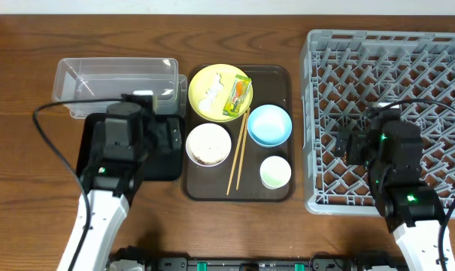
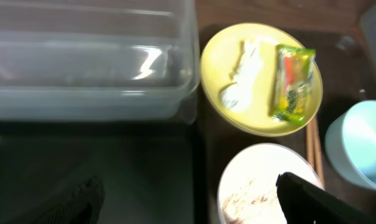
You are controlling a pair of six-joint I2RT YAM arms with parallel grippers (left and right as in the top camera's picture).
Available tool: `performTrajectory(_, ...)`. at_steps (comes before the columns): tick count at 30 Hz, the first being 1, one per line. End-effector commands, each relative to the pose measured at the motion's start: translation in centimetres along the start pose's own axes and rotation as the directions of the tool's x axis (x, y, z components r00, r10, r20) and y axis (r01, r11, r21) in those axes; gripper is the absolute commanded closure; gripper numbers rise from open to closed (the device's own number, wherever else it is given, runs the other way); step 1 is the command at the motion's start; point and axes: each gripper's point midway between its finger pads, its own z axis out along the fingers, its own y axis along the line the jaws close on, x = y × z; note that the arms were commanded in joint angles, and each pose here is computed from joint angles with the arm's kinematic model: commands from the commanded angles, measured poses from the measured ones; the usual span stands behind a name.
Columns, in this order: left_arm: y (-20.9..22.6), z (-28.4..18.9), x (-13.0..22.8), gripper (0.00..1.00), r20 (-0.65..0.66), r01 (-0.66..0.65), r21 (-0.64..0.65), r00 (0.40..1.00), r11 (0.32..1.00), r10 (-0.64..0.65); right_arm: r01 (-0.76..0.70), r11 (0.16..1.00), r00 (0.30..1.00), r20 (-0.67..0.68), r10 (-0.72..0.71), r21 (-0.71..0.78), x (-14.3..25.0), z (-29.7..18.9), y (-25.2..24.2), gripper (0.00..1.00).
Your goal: Sort waste into correct bins and load items into the dishwasher rack
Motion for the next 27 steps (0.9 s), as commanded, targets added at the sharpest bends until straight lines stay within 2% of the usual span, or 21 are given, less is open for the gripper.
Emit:
performTrajectory(1, -1.9, 0.4, -3.1, 0.09, 0.03, -0.028, 0.042, 0.999, 0.999, 0.027, 0.02, 1.0, 1.0, 0.017, -0.02, -0.009, -0.8, -0.3, 0.3, 0.01)
performTrajectory(7, -4.9, 3.8, -6.3, 0.09, 0.001, -0.139, 0.08, 0.99, 0.987, 0.139, 0.02, 1.0, 1.0, 0.017, -0.02, -0.009, -0.8, -0.3, 0.3, 0.01)
performTrajectory(11, -6.9, 6.9, -6.5, 0.09, -0.011, -0.255, 0.111, 0.966, 0.961, 0.258, 0.02, 1.0, 1.0, 0.017, -0.02, -0.009, -0.8, -0.3, 0.3, 0.01)
performTrajectory(15, -8.5, 10.3, -5.1, 0.14, -0.018, -0.362, 0.141, 0.93, 0.922, 0.368, 0.02, 1.0, 1.0, 0.017, -0.02, -0.008, -0.8, -0.3, 0.3, 0.01)
performTrajectory(27, -7.9, 17.7, 0.6, 0.22, -0.152, -0.356, 0.16, 0.913, 0.921, 0.379, 0.02, 1.0, 1.0, 0.017, -0.02, -0.009, -0.8, -0.3, 0.3, 0.01)
